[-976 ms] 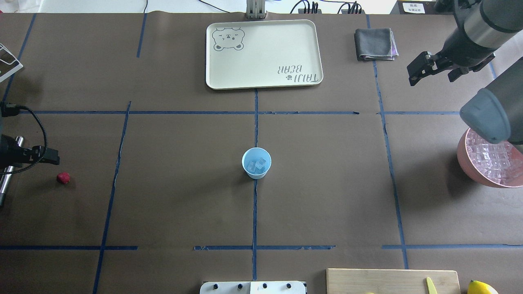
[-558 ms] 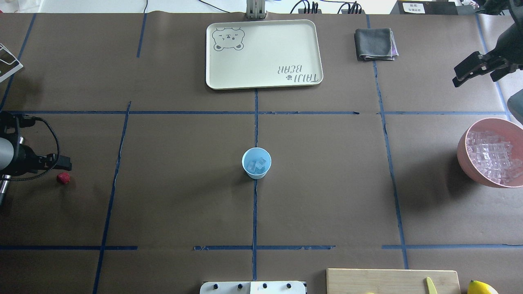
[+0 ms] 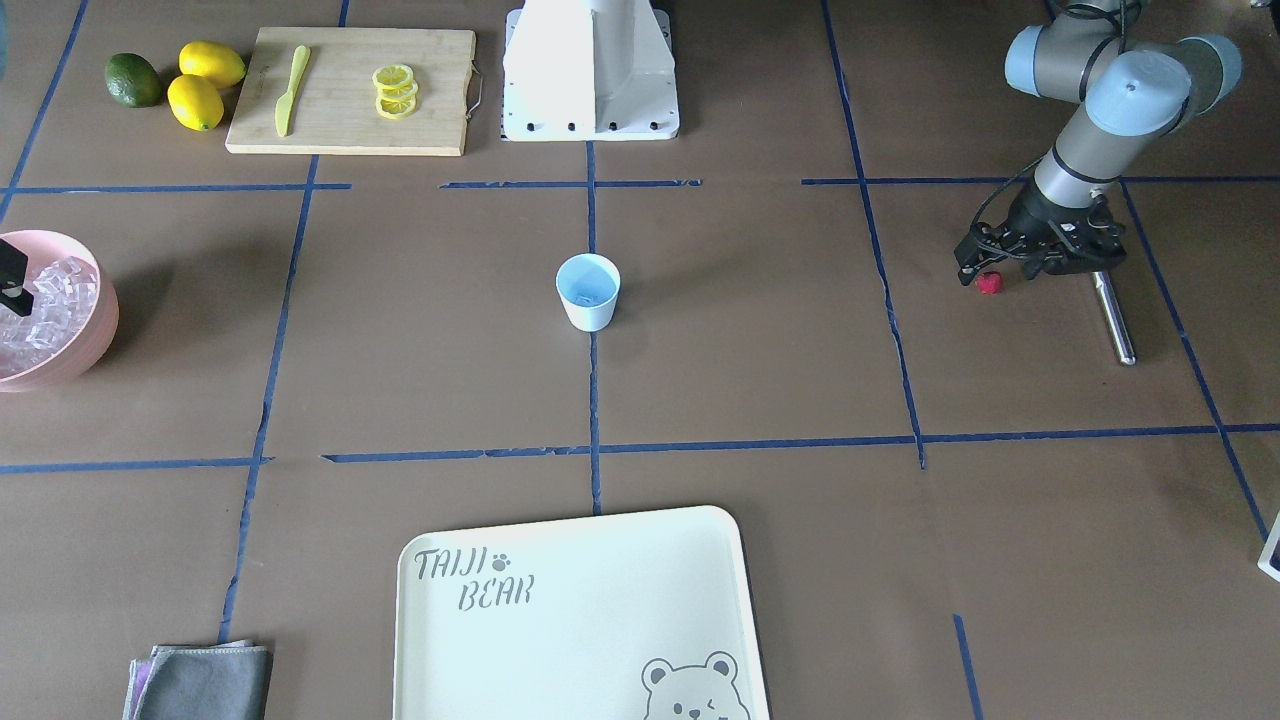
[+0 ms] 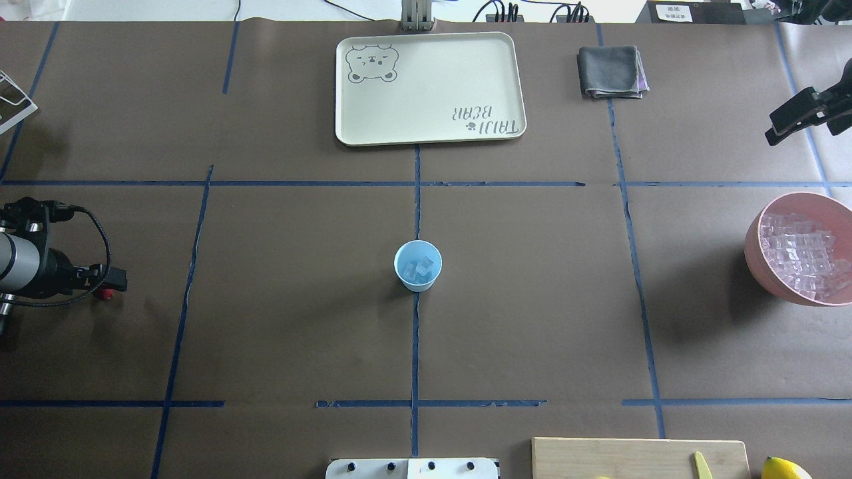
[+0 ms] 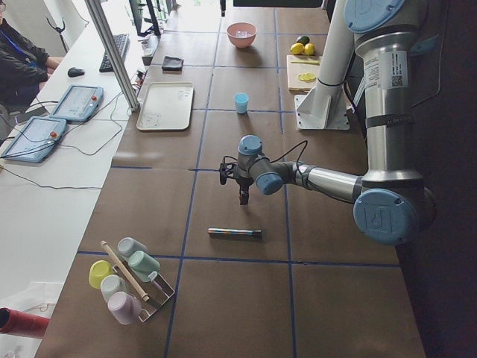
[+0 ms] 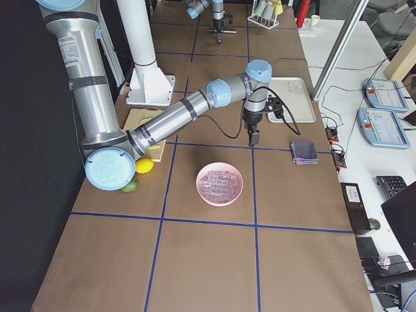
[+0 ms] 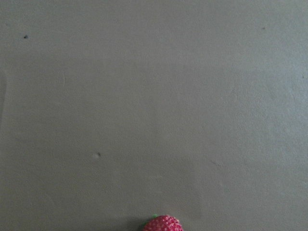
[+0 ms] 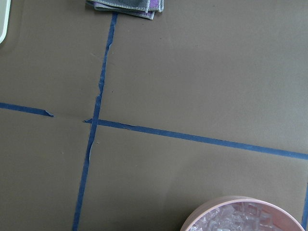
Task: Mash ice and strawberries in cup
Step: 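Lower the left gripper onto the red strawberry and grasp it, then carry the strawberry over the light-blue cup and lower it, then open the left gripper to drop the strawberry into the cup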
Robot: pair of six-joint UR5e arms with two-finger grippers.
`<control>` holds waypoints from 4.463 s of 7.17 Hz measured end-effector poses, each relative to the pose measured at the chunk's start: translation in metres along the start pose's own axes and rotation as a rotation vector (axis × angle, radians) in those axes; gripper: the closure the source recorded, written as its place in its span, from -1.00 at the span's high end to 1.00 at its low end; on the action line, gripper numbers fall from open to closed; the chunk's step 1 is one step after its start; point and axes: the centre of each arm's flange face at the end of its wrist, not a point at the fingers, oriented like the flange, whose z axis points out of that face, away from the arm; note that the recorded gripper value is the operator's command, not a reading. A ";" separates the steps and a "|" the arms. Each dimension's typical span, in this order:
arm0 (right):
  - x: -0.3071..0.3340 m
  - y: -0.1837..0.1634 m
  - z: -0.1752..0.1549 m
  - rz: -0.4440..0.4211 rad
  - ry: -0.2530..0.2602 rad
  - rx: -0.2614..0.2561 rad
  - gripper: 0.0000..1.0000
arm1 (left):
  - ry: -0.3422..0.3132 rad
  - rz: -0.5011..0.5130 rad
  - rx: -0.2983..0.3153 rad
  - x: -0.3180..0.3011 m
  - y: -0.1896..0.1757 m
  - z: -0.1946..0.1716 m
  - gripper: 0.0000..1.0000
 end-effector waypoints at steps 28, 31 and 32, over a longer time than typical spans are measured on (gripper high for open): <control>0.226 0.149 0.041 0.061 -0.137 0.072 0.99 | 0.083 -0.147 -0.158 0.535 -0.010 -0.096 -1.00; 0.226 0.149 0.040 0.061 -0.137 0.073 0.99 | 0.073 -0.143 -0.155 0.533 -0.007 -0.091 -0.98; 0.226 0.148 0.040 0.061 -0.137 0.073 0.99 | 0.069 -0.145 -0.151 0.530 -0.011 -0.090 -0.94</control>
